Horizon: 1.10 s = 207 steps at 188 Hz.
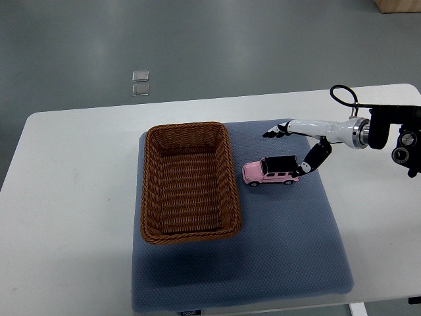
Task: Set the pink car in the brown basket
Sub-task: 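Reach the right hand down over the pink toy car, then close the right hand's fingers around the pink car's black roof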
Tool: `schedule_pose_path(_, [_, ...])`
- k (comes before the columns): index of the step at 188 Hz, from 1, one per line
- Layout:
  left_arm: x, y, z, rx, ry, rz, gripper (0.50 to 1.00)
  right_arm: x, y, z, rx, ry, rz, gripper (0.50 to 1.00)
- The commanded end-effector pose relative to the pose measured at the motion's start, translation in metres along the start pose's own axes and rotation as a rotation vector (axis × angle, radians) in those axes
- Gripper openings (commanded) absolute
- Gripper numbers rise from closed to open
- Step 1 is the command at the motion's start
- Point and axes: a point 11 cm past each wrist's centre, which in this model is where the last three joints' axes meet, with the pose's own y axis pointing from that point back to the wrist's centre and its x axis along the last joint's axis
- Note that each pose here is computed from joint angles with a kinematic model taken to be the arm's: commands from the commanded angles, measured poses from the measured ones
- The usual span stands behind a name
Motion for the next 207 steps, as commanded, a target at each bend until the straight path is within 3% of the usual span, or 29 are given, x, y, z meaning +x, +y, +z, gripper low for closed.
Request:
schedule_pose_path(1, [0.0, 0.0, 0.0, 0.0, 0.0, 0.001, 1.0, -0.008, -0.007, -0.002, -0.002, 0.019, -0.016, 0.913])
schedule_pose_path(68, [0.0, 0.0, 0.0, 0.0, 0.0, 0.001, 1.0, -0.025, -0.02, 0.003, -0.035, 0.04, -0.022, 0.887])
schedule_pose_path(137, [0.0, 0.0, 0.0, 0.0, 0.0, 0.001, 1.0, -0.018, -0.019, 0.016, -0.09, 0.078, -0.005, 0.866])
schedule_pose_path(207, [0.0, 0.0, 0.0, 0.0, 0.0, 0.001, 1.0, -0.032, -0.036, 0.007, -0.071, 0.082, -0.038, 0.836])
